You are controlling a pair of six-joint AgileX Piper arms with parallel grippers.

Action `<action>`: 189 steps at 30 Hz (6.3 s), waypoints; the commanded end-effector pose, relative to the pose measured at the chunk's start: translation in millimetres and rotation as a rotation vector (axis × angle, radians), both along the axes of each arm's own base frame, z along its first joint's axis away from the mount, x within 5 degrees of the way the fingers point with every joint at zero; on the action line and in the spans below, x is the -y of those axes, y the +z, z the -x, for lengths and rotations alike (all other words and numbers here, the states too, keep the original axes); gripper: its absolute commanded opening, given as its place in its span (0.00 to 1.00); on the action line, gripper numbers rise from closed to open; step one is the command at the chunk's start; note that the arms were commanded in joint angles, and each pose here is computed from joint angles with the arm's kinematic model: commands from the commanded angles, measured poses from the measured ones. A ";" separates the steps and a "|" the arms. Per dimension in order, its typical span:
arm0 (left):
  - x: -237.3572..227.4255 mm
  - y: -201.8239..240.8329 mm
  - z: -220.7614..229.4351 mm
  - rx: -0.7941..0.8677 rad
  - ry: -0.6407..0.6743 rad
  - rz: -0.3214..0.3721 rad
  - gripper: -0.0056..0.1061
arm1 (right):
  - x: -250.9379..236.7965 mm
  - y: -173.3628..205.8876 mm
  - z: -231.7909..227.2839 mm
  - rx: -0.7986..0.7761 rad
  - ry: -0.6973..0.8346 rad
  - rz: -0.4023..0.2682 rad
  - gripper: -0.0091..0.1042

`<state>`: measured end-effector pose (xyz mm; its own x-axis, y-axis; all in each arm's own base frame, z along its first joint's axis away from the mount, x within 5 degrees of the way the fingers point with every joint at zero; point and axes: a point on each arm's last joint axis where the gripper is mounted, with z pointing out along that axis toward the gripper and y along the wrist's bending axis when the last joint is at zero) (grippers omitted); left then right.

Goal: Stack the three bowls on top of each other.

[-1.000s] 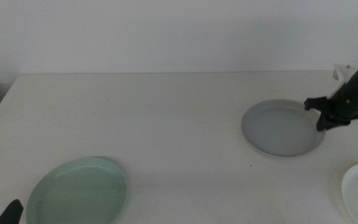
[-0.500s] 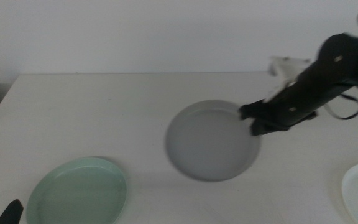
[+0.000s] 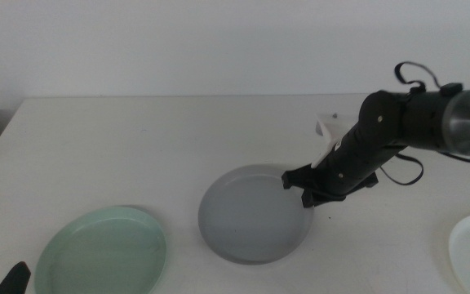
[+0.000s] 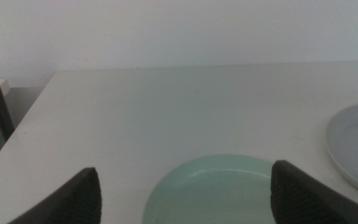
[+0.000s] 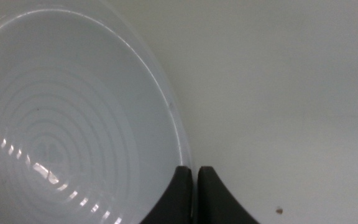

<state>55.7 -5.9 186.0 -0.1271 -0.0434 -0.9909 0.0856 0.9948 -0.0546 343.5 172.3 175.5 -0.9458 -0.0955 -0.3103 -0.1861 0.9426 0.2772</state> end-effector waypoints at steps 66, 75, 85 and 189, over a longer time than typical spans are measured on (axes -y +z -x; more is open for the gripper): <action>-0.7 9.2 0.5 0.092 0.010 0.025 0.99 | 322.5 -0.8 99.2 -0.202 -0.432 0.317 0.43; -0.7 9.2 0.5 0.092 0.010 0.025 0.99 | 323.8 -17.2 94.2 -0.220 -0.389 0.300 0.33; -0.7 9.2 0.5 0.092 0.010 0.025 0.99 | 317.1 14.4 94.5 -0.123 -0.435 0.261 0.07; -0.7 9.2 0.5 0.092 0.010 0.025 0.99 | 125.0 250.2 245.0 0.675 0.229 0.015 0.48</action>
